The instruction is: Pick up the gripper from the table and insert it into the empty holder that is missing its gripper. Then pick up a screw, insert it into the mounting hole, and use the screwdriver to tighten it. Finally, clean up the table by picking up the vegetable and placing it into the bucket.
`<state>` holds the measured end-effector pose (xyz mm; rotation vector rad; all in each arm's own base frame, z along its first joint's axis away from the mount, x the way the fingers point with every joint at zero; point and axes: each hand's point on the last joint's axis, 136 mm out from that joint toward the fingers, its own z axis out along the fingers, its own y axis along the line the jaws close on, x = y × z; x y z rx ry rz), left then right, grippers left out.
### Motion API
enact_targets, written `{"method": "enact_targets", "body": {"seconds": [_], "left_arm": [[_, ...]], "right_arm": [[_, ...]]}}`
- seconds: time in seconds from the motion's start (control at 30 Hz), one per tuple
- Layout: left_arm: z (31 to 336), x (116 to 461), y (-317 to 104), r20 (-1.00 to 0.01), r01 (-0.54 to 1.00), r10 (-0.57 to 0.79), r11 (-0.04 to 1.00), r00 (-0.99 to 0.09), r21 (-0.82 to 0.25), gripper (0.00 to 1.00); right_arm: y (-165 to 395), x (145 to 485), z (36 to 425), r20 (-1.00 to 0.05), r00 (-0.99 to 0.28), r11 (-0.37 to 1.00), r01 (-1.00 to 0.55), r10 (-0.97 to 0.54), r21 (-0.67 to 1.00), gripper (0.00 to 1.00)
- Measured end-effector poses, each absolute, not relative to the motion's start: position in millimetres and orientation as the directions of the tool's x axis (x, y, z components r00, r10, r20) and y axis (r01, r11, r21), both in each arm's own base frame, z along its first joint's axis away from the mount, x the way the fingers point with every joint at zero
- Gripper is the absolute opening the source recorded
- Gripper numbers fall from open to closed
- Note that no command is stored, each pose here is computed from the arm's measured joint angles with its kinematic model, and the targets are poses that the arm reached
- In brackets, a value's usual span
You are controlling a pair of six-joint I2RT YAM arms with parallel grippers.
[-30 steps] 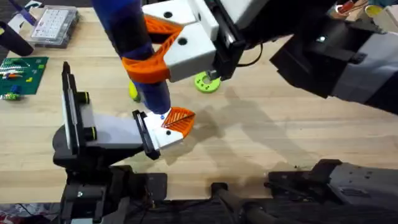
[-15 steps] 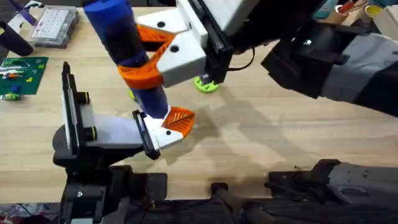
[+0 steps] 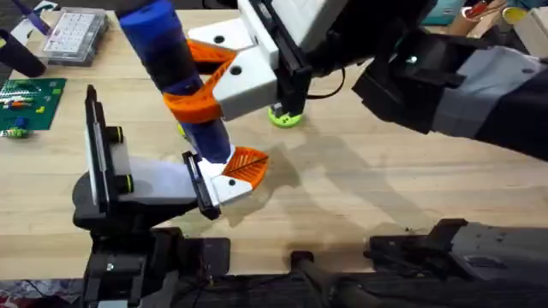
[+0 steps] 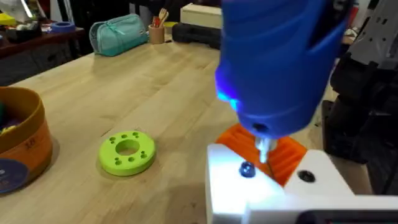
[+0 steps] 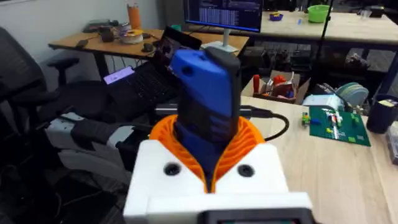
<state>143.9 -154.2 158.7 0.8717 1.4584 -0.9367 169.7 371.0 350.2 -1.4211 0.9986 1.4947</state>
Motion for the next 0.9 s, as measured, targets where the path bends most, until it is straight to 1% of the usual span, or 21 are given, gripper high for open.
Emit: {"method": "enact_targets", "body": {"seconds": [0.9], "left_arm": [[158.7, 143.9, -154.2, -0.996, 0.91, 0.009, 0.408, -0.086, -0.075, 0.007]], "right_arm": [[372.9, 171.7, 346.1, -0.999, -0.013, -0.344, -0.939, 0.04, -0.002, 0.024]]}}
